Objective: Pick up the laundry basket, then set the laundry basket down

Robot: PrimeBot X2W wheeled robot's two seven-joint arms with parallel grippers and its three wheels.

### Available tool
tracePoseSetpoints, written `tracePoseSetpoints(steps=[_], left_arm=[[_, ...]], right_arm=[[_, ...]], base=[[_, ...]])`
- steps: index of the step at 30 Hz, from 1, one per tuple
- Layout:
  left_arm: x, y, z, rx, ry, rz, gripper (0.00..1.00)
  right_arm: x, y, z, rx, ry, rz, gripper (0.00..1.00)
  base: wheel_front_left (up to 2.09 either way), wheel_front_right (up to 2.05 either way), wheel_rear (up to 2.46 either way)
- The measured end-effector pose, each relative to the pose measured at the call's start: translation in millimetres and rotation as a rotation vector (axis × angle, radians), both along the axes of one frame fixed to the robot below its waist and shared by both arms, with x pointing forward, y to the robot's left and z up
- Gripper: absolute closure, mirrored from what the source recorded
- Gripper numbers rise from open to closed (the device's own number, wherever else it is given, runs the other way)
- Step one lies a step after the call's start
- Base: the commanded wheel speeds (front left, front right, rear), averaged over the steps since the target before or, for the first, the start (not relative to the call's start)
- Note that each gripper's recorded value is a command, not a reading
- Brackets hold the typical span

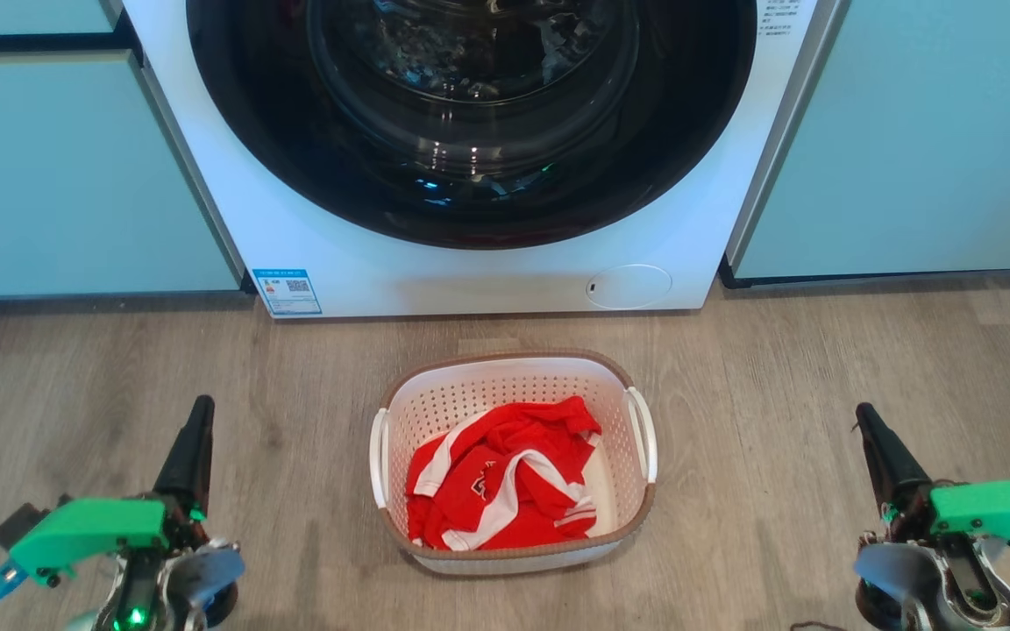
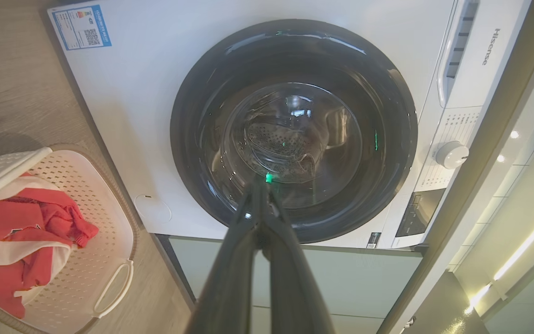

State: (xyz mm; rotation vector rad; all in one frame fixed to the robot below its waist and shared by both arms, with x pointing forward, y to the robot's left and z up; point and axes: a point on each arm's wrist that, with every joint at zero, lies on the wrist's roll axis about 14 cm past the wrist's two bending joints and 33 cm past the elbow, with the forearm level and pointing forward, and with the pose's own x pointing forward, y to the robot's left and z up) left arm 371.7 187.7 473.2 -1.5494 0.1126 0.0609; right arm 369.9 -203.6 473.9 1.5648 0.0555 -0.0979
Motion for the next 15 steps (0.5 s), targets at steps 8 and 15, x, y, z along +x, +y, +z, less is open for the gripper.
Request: tracePoseSetpoints(steps=[8,15], left_arm=[[0.0,-0.3,0.3,-0.023,-0.006,0.006,1.00],[0.0,-0.4,0.4,-0.024,-0.006,0.005,1.00]], right_arm=[[4.5,-0.4,5.5,0.021,-0.018,-0.004,1.00],[4.5,-0.8,5.5,0.021,-0.018,-0.005,1.00]], base=[[0.00,0.00,0.00],[0.00,0.00,0.00]])
